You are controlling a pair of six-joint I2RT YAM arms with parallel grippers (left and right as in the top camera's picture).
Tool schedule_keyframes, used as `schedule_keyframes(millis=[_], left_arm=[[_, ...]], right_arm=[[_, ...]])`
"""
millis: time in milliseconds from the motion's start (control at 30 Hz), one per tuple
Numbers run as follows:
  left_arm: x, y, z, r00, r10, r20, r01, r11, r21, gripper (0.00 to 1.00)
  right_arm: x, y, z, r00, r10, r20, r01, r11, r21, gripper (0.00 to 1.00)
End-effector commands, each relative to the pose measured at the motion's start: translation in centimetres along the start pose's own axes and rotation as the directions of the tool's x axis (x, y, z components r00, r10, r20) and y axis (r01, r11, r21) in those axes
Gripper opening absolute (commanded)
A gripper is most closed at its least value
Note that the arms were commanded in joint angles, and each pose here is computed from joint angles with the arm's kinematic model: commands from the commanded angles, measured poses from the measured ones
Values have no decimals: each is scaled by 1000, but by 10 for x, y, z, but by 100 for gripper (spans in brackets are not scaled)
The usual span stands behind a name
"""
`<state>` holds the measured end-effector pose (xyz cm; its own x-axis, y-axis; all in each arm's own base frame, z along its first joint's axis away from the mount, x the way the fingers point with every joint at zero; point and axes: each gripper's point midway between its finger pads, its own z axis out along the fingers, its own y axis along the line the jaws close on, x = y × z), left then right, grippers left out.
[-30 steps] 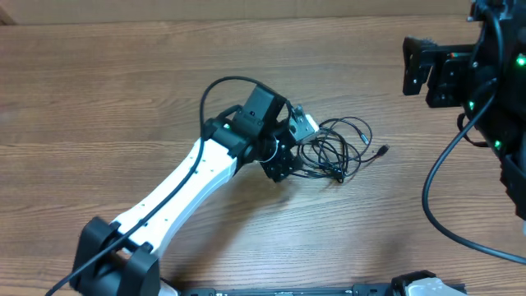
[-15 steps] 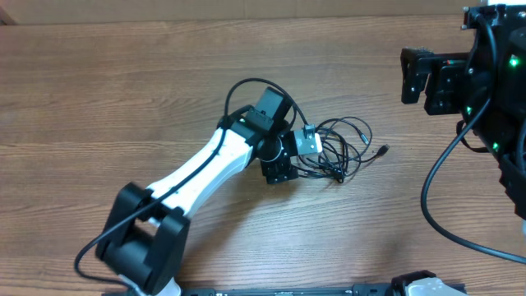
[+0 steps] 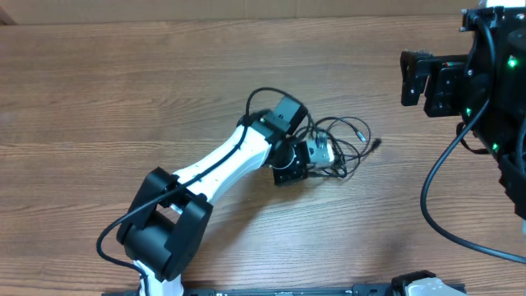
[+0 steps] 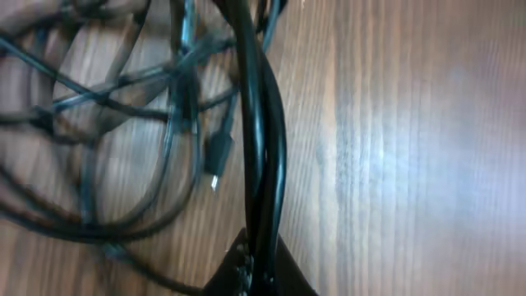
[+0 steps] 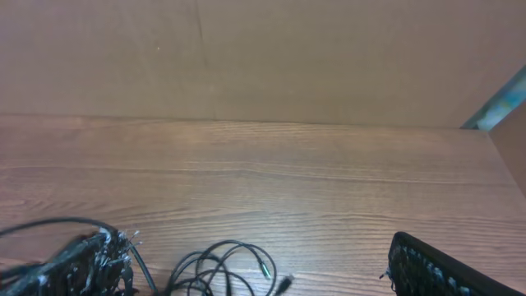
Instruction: Untangle cables
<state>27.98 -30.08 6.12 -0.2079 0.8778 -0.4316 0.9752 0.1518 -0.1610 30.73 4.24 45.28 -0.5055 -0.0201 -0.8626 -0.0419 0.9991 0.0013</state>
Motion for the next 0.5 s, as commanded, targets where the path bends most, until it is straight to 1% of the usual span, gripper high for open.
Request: schedule_keyframes(millis=[0,67,133,167,200,267,367,433,467], left_arm=[[-70,8,-116,970,-100,222,123,988,-91,4],[-93,0,-180,934,-122,337,160,983,-88,4],[-113,-12,-244,875,-145,462,200,977,-73,4],[-120,-18,-273,840,-155,520,220,973,-65,4],[-130,-31,-319,773,-170,611,242,970,-37,4],[-137,-51,-367,694,-172,699,242,970,-1,4],[-133,-63,-410,606,-232,761,314,949,39,4],[-126,-64,-425,561,-272,782,379,924,50,4],[-121,-59,-430,534,-304,789,430,901,57,4]], right_arm=[[-5,-2,-4,1000,12,20,-12,1000,6,100],[-4,-2,-3,1000,12,17,-12,1000,6,100],[-4,-2,-1,1000,11,13,-12,1000,5,100],[-3,0,0,1000,11,9,-11,1000,-3,100],[-1,8,4,1000,9,-6,-9,999,-49,100],[4,23,12,999,4,-38,-9,992,-125,100],[15,38,27,995,-5,-97,-14,981,-194,100],[23,55,36,990,-39,-136,-2,957,-290,99],[27,71,37,987,-70,-148,9,928,-373,98]])
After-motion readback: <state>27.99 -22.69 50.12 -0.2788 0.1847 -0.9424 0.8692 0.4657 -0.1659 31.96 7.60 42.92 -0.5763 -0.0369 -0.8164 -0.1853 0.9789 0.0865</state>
